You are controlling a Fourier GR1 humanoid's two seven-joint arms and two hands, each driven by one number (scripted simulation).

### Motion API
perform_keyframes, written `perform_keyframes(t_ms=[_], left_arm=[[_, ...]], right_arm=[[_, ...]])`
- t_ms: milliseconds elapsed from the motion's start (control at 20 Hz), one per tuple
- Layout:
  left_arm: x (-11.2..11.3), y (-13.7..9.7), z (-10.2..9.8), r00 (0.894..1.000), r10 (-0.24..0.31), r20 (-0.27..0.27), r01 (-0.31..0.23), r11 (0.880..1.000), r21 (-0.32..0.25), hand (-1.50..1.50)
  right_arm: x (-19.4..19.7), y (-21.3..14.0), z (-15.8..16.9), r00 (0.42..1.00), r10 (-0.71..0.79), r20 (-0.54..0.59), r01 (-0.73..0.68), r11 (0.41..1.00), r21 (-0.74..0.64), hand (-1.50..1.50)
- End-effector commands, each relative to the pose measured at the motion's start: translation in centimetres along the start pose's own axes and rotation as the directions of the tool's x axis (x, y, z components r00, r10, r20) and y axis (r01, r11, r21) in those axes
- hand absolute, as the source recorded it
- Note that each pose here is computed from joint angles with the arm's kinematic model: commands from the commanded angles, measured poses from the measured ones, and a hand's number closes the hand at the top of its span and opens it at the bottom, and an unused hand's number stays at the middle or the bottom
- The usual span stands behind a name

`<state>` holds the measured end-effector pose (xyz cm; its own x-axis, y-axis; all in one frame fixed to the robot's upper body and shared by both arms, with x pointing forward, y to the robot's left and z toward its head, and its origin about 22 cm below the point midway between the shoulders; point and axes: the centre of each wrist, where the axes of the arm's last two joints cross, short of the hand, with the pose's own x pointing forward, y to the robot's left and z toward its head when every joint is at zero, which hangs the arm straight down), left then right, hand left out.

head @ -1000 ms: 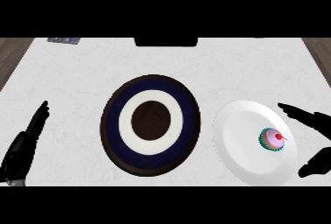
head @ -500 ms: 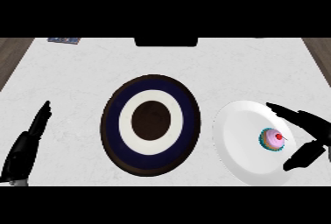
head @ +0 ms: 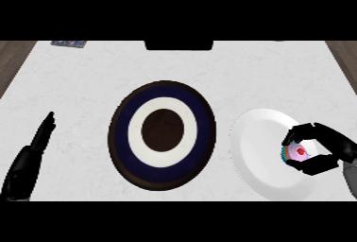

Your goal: Pick the cupcake from the plate and place it in the plate

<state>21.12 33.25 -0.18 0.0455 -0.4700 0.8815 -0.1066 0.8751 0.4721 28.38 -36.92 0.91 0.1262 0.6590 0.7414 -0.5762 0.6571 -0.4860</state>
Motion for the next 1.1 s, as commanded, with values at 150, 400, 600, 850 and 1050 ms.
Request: perform_keyframes(t_ms=[150, 400, 600, 850, 1050], left_arm=[[-2.0, -0.6, -0.8, 1.000, 0.000, -0.003, 0.000, 1.000, -0.002, 0.00], [0.7, -1.1, -2.0, 0.998, 0.011, 0.065, -0.007, 0.998, -0.062, 0.00], [1.8, -1.6, -3.2, 0.998, 0.018, 0.063, -0.014, 0.998, -0.067, 0.00], [1.0, -3.0, -1.4, 0.999, 0.013, 0.050, -0.011, 0.999, -0.043, 0.00], [0.9, -1.2, -1.8, 0.999, 0.018, 0.033, -0.017, 0.999, -0.046, 0.00]], right_arm=[[0.7, -0.7, -1.0, 1.000, 0.023, 0.008, -0.023, 0.999, -0.042, 1.50], [5.4, -3.9, -5.5, 0.921, 0.379, 0.087, -0.369, 0.922, -0.119, 1.50], [6.9, -3.9, -7.8, 0.855, 0.503, 0.124, -0.458, 0.846, -0.273, 1.50], [6.8, -6.6, -8.2, 0.858, 0.486, 0.165, -0.370, 0.809, -0.457, 1.50], [7.9, -9.2, -7.5, 0.822, 0.513, 0.248, -0.276, 0.739, -0.614, 1.50]])
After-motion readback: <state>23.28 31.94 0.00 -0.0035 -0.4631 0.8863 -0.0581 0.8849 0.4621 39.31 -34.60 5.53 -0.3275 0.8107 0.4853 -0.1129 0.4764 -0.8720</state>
